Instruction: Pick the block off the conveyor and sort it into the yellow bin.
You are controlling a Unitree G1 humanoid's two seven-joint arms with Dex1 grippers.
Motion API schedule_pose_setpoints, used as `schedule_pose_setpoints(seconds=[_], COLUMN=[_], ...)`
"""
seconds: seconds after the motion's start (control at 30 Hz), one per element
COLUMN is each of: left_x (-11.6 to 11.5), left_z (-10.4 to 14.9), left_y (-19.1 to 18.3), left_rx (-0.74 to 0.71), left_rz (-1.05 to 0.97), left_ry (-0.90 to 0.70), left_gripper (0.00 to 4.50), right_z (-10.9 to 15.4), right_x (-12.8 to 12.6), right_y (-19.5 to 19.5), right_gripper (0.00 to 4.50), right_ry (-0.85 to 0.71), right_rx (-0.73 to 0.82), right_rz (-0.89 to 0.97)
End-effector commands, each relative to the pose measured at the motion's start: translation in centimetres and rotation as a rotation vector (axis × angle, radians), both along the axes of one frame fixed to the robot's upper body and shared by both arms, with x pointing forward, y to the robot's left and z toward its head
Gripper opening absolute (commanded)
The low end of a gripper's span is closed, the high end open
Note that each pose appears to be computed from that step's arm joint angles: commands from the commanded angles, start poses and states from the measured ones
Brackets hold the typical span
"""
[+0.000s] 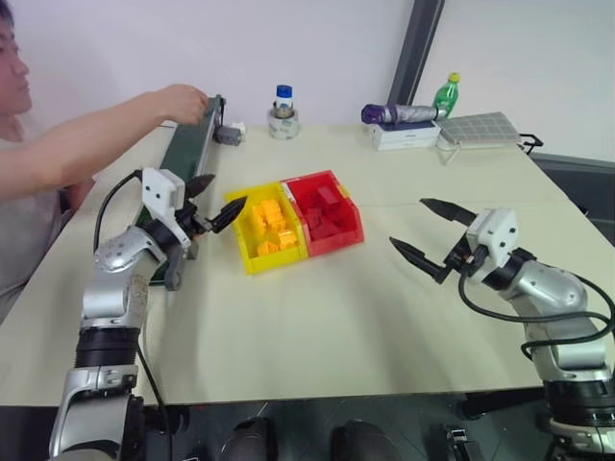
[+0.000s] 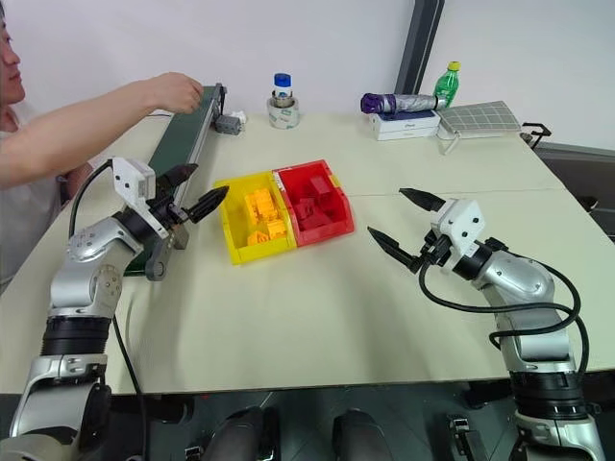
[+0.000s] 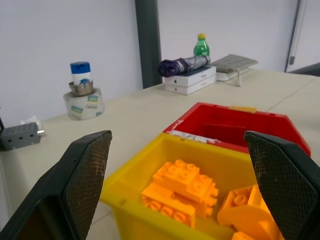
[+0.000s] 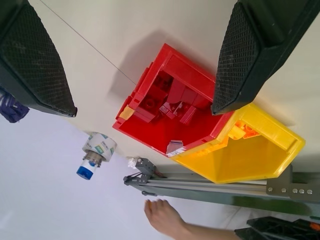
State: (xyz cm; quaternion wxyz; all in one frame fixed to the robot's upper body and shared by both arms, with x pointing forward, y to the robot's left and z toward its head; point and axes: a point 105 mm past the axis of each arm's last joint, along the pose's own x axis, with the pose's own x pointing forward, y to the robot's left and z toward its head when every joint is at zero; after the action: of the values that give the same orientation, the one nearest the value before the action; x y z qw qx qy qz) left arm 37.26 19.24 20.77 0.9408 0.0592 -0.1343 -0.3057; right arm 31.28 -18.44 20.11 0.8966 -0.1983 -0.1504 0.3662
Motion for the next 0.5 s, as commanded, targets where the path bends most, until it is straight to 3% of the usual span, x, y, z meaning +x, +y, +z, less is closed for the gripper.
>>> schedule_pose_setpoints(seconds=[0.03, 0.5], left_x=[-0.4, -1.8], left_z=[1.4, 1.1], left_y=[1.4, 2.1], left_rx=[0.002, 0.005], left_rz=[0.061, 0.101], left_ry=[-0.055, -0.056], left_gripper=[4.47, 4.47], right_z=[1.0, 0.6], right_x=[-0.2, 0.0], right_y=[0.3, 0.8], right_gripper=[4.5, 4.5], right_ry=[-0.044, -0.017], right_rx=[0.0, 0.004], right_rz=[0.024, 0.058])
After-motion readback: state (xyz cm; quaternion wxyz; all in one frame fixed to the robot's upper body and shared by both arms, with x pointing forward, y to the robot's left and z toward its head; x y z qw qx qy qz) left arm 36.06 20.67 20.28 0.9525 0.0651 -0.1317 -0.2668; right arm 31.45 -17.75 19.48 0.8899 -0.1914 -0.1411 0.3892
